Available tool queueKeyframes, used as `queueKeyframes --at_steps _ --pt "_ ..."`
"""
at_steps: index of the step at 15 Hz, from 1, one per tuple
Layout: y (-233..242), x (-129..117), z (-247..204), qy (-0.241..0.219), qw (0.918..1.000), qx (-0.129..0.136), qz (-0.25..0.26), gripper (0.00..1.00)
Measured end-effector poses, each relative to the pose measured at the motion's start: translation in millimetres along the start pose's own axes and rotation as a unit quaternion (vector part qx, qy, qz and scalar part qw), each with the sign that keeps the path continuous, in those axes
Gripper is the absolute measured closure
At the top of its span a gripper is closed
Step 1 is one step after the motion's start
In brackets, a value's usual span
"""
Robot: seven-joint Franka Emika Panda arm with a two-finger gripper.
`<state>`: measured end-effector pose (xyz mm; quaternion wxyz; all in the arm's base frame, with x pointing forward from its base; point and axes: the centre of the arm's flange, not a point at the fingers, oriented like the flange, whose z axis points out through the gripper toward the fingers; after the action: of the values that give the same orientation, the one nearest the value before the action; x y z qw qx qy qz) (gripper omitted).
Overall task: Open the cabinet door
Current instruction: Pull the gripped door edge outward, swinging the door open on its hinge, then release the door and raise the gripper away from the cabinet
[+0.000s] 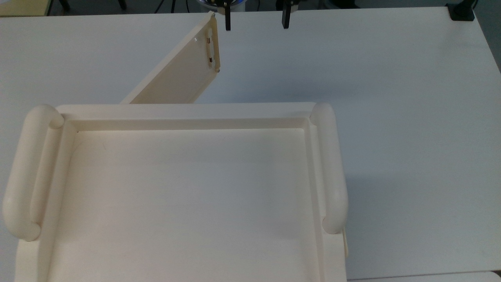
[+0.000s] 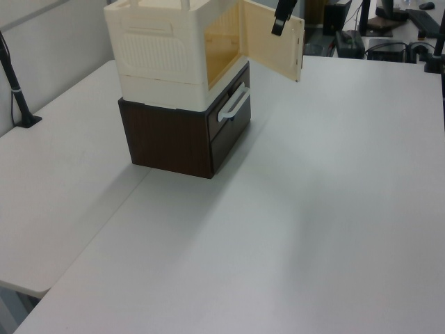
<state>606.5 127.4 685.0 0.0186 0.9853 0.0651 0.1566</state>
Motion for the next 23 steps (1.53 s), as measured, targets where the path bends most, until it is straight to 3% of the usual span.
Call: queueKeyframes --at_steps 4,10,23 --pt "13 3 26 -0.021 0.9997 -0.007 0.010 0.00" --pt "92 -11 47 -0.078 0.9963 -0.024 0.028 0.00" --pt "106 -38 94 -0.141 0.9890 -0.022 0.038 0.00"
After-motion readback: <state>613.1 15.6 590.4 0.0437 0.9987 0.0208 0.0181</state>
